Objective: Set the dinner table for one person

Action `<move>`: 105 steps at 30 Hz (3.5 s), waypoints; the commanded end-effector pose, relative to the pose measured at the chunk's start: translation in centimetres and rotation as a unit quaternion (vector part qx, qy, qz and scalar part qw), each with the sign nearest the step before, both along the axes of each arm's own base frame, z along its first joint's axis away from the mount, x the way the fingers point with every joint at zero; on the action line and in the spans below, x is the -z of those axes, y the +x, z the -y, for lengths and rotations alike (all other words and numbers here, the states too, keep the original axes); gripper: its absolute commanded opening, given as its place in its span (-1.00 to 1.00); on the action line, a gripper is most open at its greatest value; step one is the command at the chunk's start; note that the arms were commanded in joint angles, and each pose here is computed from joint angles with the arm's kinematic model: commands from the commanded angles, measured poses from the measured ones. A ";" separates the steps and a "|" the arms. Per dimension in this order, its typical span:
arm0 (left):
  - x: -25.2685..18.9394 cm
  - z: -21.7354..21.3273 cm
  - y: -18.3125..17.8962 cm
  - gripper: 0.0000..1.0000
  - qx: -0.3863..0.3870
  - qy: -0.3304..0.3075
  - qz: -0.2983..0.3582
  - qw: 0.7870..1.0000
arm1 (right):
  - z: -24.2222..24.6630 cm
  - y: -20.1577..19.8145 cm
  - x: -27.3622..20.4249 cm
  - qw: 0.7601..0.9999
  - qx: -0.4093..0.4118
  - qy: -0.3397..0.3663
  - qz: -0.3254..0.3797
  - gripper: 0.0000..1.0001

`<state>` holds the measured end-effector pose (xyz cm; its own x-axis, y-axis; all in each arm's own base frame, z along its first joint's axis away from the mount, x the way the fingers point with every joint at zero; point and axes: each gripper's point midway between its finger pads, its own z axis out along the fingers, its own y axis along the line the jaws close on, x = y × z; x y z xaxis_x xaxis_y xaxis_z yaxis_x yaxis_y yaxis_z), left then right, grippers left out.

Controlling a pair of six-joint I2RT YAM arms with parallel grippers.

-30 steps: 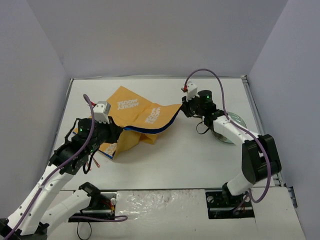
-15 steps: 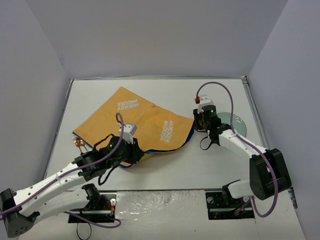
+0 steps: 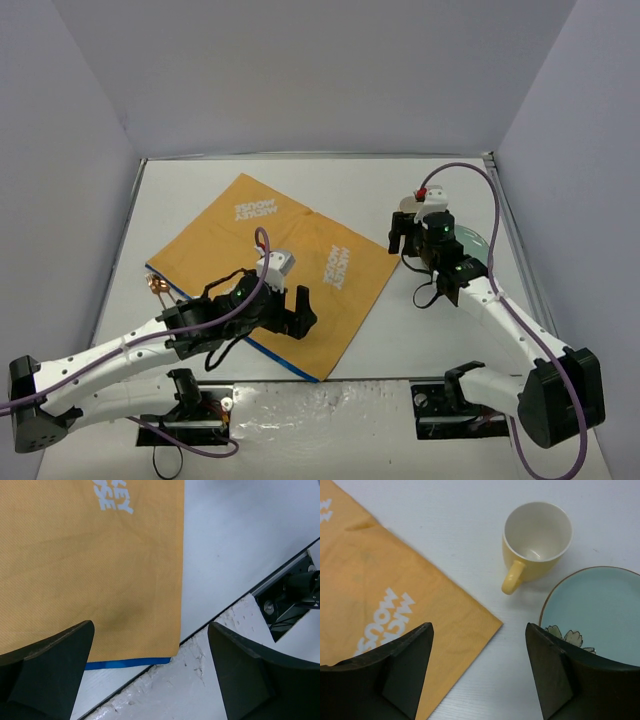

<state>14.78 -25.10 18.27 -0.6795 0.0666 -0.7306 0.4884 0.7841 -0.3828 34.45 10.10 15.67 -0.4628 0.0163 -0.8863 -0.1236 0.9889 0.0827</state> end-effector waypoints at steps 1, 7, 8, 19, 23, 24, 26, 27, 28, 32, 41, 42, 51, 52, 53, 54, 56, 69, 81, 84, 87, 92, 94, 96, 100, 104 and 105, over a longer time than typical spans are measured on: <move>-4.5 1.7 2.6 0.91 -0.015 -0.022 0.058 0.998 | -2.6 0.5 -2.2 0.997 -0.023 0.072 0.005 0.43; -2.9 -1.6 10.0 0.90 -0.146 -0.007 0.029 0.989 | -4.7 0.0 1.8 0.994 -0.019 0.093 -0.059 0.37; -2.7 -2.5 11.2 0.89 -0.164 -0.002 0.027 0.986 | -5.1 -0.2 2.4 0.993 -0.019 0.093 -0.067 0.35; -1.9 -11.5 29.6 0.59 -0.294 0.040 0.022 0.955 | -7.0 0.5 8.6 0.990 0.011 0.080 -0.116 0.02; -0.1 -12.7 34.7 0.45 -0.304 0.038 0.006 0.952 | -6.8 0.7 10.2 0.987 0.035 0.086 -0.130 -0.01; 0.5 -12.7 35.9 0.42 -0.303 0.039 0.003 0.952 | -6.7 0.7 10.6 0.987 0.040 0.088 -0.132 -0.02; 0.2 -12.6 38.0 0.35 -0.300 0.033 0.012 0.953 | -6.8 0.8 11.2 0.985 0.049 0.098 -0.134 -0.03; 0.8 -12.6 38.9 0.32 -0.298 0.036 0.011 0.954 | -6.8 0.7 11.6 0.984 0.054 0.099 -0.138 -0.03; 2.7 -12.5 39.6 0.29 -0.293 0.048 -0.001 0.955 | -6.7 0.6 12.1 0.983 0.060 0.099 -0.143 -0.03; 6.5 -13.1 41.9 0.14 -0.301 0.061 -0.025 0.951 | -5.7 0.0 14.1 0.978 0.090 0.096 -0.164 -0.02; 13.3 -15.3 43.4 0.02 -0.320 0.090 -0.080 0.940 | -1.5 -2.1 16.4 0.962 0.165 0.098 -0.195 -0.03; 13.9 -15.6 43.5 0.02 -0.323 0.093 -0.086 0.938 | -1.1 -2.2 16.4 0.960 0.173 0.099 -0.198 -0.03; 15.5 -17.0 44.8 0.03 -0.339 0.082 -0.111 0.931 | 1.2 -3.1 15.9 0.956 0.200 0.082 -0.199 -0.04; 15.3 -16.9 44.9 0.03 -0.338 0.080 -0.110 0.931 | 1.2 -3.0 15.6 0.958 0.193 0.079 -0.195 -0.04; 14.8 -16.7 45.0 0.05 -0.333 0.075 -0.106 0.934 | 1.0 -2.7 15.2 0.961 0.186 0.077 -0.191 -0.04; 14.2 -16.4 45.3 0.09 -0.329 0.070 -0.099 0.937 | 0.7 -2.0 14.0 0.964 0.179 0.082 -0.177 -0.04; 12.2 -16.1 45.5 0.22 -0.322 0.058 -0.084 0.941 | 0.2 -1.1 11.9 0.973 0.154 0.073 -0.157 -0.04; 0.6 -18.2 38.2 0.47 -0.354 0.062 -0.045 0.932 | -9.5 -3.6 6.9 0.988 -0.041 0.042 -0.143 -0.02; 9.6 -19.0 33.1 0.34 -0.354 0.107 -0.128 0.920 | -11.5 -8.1 13.3 0.975 -0.077 0.044 -0.204 -0.02; 10.5 -19.0 33.6 0.34 -0.352 0.110 -0.134 0.920 | -10.8 -8.2 14.3 0.975 -0.067 0.033 -0.209 -0.02; 11.8 -19.1 34.0 0.33 -0.352 0.117 -0.144 0.918 | -10.2 -8.5 15.4 0.975 -0.055 0.025 -0.216 -0.02; 13.7 -19.7 34.6 0.33 -0.355 0.127 -0.161 0.912 | -9.7 -8.6 17.1 0.972 -0.039 0.017 -0.231 -0.02; 14.4 -19.9 35.2 0.33 -0.355 0.130 -0.166 0.911 | -9.5 -8.5 17.3 0.972 -0.034 0.014 -0.232 -0.02; 14.7 -20.1 35.6 0.33 -0.353 0.135 -0.168 0.910 | -9.4 -8.4 17.5 0.972 -0.030 0.010 -0.234 -0.03; 15.0 -20.2 36.8 0.33 -0.348 0.140 -0.163 0.913 | -9.6 -8.2 17.5 0.972 -0.025 0.017 -0.235 -0.03; 15.4 -20.6 37.2 0.33 -0.350 0.140 -0.167 0.911 | -9.4 -8.2 17.4 0.971 -0.016 0.018 -0.236 -0.03; 15.3 -20.7 37.3 0.33 -0.352 0.138 -0.167 0.911 | -9.3 -8.2 17.4 0.972 -0.014 0.017 -0.235 -0.03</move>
<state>52.08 -5.33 3.62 -0.7956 -0.3152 -0.5173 -0.2676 0.9490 -0.1667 28.34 21.76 1.24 -0.7466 0.0431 -0.6639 -0.1588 0.9575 0.2407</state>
